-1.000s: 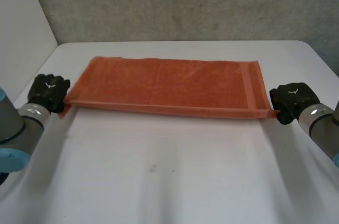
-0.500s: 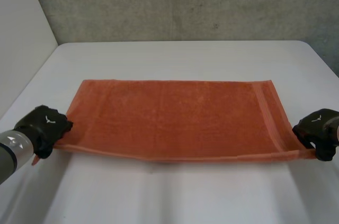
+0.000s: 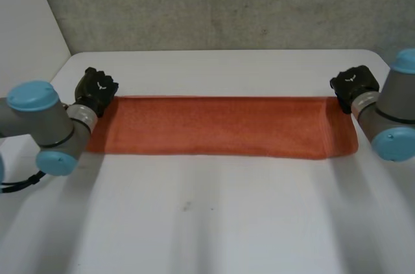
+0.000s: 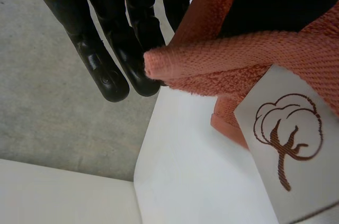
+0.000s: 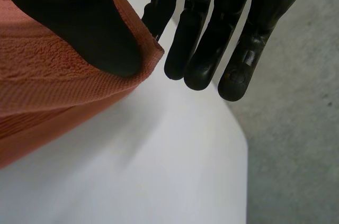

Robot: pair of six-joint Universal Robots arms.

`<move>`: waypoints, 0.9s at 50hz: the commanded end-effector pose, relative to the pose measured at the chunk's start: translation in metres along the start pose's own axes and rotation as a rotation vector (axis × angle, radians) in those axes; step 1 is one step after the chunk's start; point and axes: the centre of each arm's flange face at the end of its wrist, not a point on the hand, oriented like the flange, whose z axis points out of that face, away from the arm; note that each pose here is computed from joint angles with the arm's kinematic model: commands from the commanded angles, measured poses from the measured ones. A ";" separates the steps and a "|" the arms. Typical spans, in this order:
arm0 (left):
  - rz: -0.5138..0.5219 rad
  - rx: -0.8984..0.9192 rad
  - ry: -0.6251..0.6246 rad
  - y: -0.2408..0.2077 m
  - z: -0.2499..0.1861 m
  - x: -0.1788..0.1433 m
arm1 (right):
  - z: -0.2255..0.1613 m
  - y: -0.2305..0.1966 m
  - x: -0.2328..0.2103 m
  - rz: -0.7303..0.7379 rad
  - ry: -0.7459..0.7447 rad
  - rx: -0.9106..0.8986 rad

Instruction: Fold the laundry

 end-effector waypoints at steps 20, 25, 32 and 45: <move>-0.015 0.177 -0.104 -0.052 -0.019 -0.007 | 0.005 -0.033 0.021 0.195 0.147 0.125; -0.049 0.165 -0.088 -0.062 -0.050 -0.017 | -0.035 -0.057 0.036 0.251 0.103 0.152; -0.215 0.154 -0.052 -0.073 -0.092 -0.023 | -0.068 -0.032 0.037 0.285 -0.037 0.003; -0.521 0.089 0.032 -0.070 -0.117 -0.012 | -0.074 0.019 0.021 0.382 -0.185 -0.101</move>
